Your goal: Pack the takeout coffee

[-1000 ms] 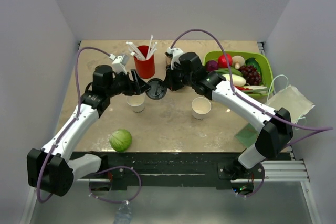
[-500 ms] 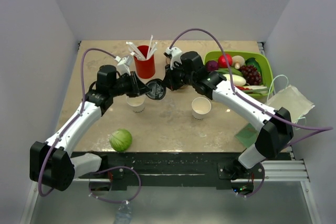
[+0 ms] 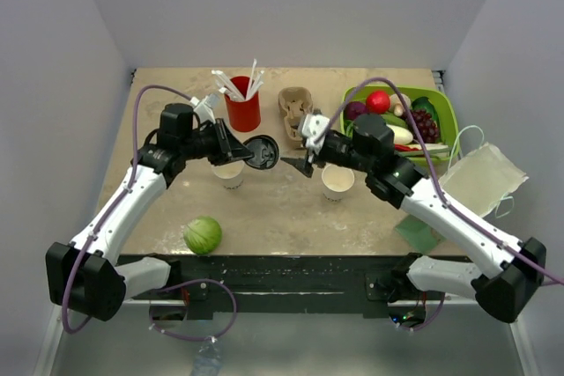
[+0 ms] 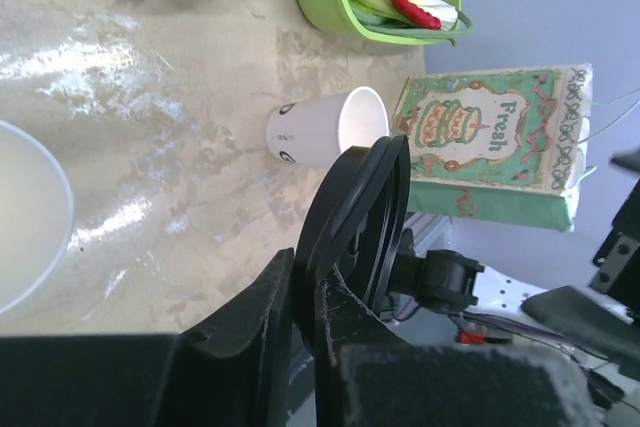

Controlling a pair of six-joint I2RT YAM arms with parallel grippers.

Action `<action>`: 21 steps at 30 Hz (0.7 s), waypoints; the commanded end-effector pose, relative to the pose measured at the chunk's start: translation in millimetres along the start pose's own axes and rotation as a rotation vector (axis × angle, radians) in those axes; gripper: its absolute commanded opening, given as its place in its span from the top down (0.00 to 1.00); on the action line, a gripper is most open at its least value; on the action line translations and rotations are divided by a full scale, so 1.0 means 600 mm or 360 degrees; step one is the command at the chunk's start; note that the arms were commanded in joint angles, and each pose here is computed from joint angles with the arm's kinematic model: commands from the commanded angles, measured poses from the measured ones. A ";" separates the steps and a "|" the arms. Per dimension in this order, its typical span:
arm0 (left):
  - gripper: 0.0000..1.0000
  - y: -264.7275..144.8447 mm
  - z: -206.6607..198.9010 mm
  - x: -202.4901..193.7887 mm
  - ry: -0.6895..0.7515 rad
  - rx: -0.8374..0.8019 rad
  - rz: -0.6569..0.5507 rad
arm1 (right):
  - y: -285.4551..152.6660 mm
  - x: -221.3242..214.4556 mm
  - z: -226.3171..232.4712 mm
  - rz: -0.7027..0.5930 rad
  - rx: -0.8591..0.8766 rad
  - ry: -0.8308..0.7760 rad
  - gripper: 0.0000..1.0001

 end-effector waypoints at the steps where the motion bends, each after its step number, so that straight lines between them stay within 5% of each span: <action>1: 0.98 -0.021 -0.030 -0.011 -0.0230 -0.0005 0.0120 | -0.014 -0.003 0.058 -0.0263 0.0414 -0.0815 0.22; 11: 0.96 -0.036 -0.042 -0.031 -0.0440 -0.0021 0.0209 | -0.005 -0.012 0.092 -0.0321 0.0709 -0.0965 0.24; 21: 0.91 -0.034 -0.032 -0.048 -0.0544 -0.0036 0.0284 | 0.043 -0.005 0.072 -0.0285 0.0552 -0.1000 0.30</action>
Point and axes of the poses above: each gripper's point midway between its finger pads, its own y axis out along the fingers, its own z axis along the line the jaws close on, x = y × z, the point moved 4 cm from there along -y, back along the fingers, and after that the axes turned 15 degrees about -y, right-handed, at the moved point
